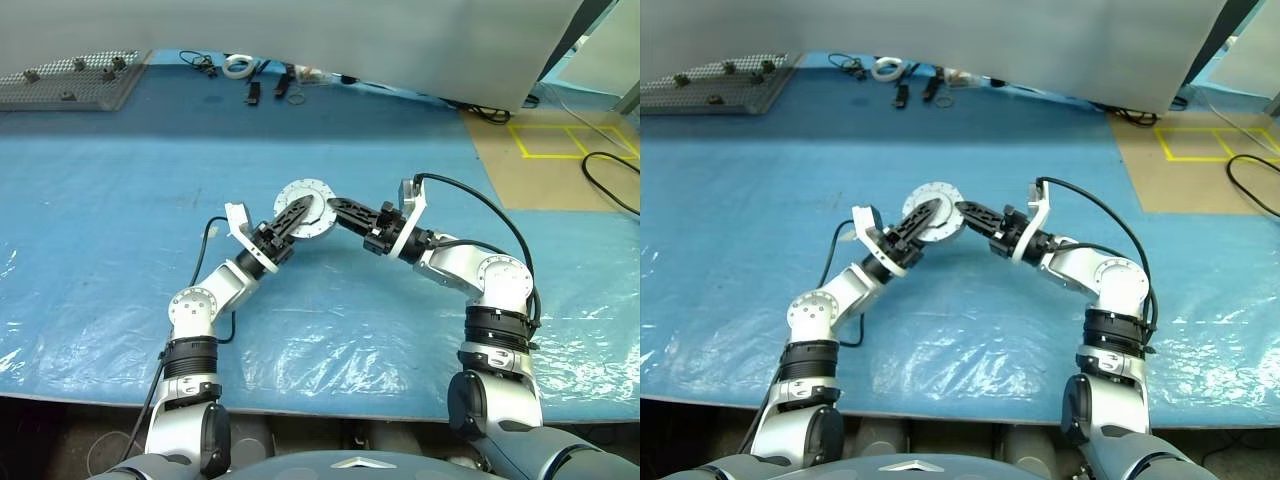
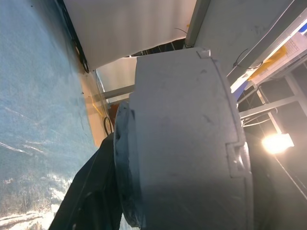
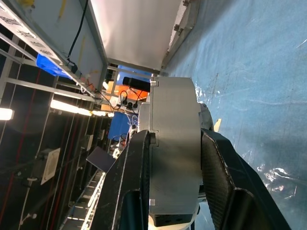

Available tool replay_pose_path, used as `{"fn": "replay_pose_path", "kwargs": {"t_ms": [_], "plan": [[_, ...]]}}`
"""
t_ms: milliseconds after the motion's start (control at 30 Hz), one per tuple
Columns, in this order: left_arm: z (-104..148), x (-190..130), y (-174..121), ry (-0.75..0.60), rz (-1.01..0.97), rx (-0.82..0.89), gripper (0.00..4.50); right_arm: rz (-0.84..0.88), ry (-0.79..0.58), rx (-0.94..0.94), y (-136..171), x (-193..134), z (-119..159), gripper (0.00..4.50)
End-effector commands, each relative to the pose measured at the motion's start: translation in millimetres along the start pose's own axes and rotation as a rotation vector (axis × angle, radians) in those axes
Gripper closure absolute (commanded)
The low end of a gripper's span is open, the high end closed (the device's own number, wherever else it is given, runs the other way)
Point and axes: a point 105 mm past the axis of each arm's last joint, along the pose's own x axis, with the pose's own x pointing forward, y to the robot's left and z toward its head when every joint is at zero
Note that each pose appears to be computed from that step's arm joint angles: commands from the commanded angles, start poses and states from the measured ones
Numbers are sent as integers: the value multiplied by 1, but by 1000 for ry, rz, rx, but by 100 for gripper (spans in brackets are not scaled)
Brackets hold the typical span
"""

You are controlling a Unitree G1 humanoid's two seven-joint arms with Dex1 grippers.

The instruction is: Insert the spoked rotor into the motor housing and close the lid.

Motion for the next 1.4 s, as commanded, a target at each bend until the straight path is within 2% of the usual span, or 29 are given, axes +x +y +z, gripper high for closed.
{"fn": "replay_pose_path", "kwargs": {"t_ms": [33,200,267,300,433,667,933,1100,1233,1400], "plan": [[-4,11,-12,42,-32,46,189,99,-18,-16,21,2,3,332],[-5,11,-11,47,-25,53,189,89,-38,-112,22,2,5,332],[-5,11,-10,44,-21,54,189,96,-67,-112,22,2,8,262],[-4,11,-9,40,-14,60,189,108,-70,-110,22,2,8,243],[4,12,-11,7,-21,61,189,132,-55,11,21,5,9,114],[13,8,-8,6,30,113,189,106,-37,14,17,1,8,114],[64,-8,-32,-142,26,235,189,67,-32,-11,10,-4,9,114],[89,-19,-42,-189,50,308,189,57,-18,-18,7,-4,7,114],[120,-37,-45,-258,123,419,189,40,-8,-62,6,-3,8,114],[168,-74,-41,-333,313,613,189,-107,-63,-232,-16,-12,20,114]]}}
